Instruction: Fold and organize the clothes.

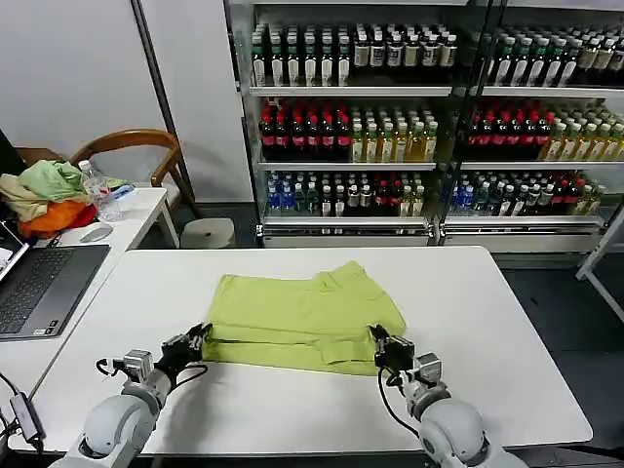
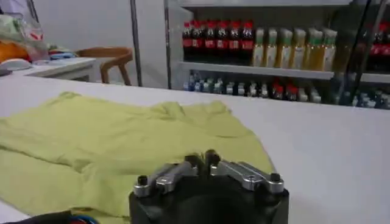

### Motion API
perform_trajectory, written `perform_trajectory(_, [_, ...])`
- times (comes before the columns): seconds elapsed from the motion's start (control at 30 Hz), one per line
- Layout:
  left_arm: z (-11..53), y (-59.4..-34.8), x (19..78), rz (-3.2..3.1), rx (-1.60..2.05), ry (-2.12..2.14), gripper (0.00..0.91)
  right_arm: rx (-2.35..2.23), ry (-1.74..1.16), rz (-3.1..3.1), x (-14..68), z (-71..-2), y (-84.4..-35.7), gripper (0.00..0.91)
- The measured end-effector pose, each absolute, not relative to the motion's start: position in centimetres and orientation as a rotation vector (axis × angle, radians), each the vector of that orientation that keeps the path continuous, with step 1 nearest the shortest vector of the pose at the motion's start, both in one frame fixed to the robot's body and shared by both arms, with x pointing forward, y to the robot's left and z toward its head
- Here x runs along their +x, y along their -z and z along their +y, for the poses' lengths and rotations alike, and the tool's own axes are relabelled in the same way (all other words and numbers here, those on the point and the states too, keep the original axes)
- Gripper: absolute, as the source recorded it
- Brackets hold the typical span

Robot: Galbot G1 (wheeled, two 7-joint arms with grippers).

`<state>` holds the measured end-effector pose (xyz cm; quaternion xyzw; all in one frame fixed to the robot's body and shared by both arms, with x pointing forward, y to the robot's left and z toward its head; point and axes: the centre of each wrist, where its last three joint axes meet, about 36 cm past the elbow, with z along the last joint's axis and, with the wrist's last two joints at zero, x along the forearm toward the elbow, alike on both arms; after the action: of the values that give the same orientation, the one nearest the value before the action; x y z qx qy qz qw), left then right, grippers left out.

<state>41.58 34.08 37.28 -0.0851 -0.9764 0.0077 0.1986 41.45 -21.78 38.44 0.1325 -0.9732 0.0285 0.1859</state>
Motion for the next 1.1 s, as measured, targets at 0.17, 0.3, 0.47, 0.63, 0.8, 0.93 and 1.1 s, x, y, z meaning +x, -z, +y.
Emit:
perform_trajectory(0.17, [34.7,-37.6,41.4,-2.767,-0.222,-0.015,0.907,0.353,-0.070,-2.741,40.7,-22.5,-39.1,0.907])
perform_trajectory(0.3, [34.6,-38.3,40.5,-2.776,-0.208,-0.007,0.907,0.346,-0.077,-2.747,39.2,-22.8,-40.0,0.907])
perform_trajectory(0.47, [33.5,-38.5,39.0,-2.721,-0.192,-0.007,0.907,0.320,-0.096,-2.735,37.4,-23.1,-40.2,0.907])
perform_trajectory(0.63, [32.8,-38.6,38.5,-2.673,-0.182,0.010,0.907,0.304,-0.103,-2.709,35.9,-23.0,-39.6,0.907])
perform_trajectory(0.8, [32.6,-38.5,38.4,-2.646,-0.161,0.019,0.453,0.302,-0.097,-2.674,34.8,-23.0,-39.0,0.000])
perform_trajectory(0.93, [32.6,-38.5,38.4,-2.628,-0.149,0.027,0.050,0.298,-0.093,-2.653,34.3,-22.8,-38.8,0.000])
perform_trajectory(1.1, [32.4,-38.4,38.2,-2.608,-0.147,0.035,0.050,0.297,-0.079,-2.635,33.9,-22.6,-38.5,0.000])
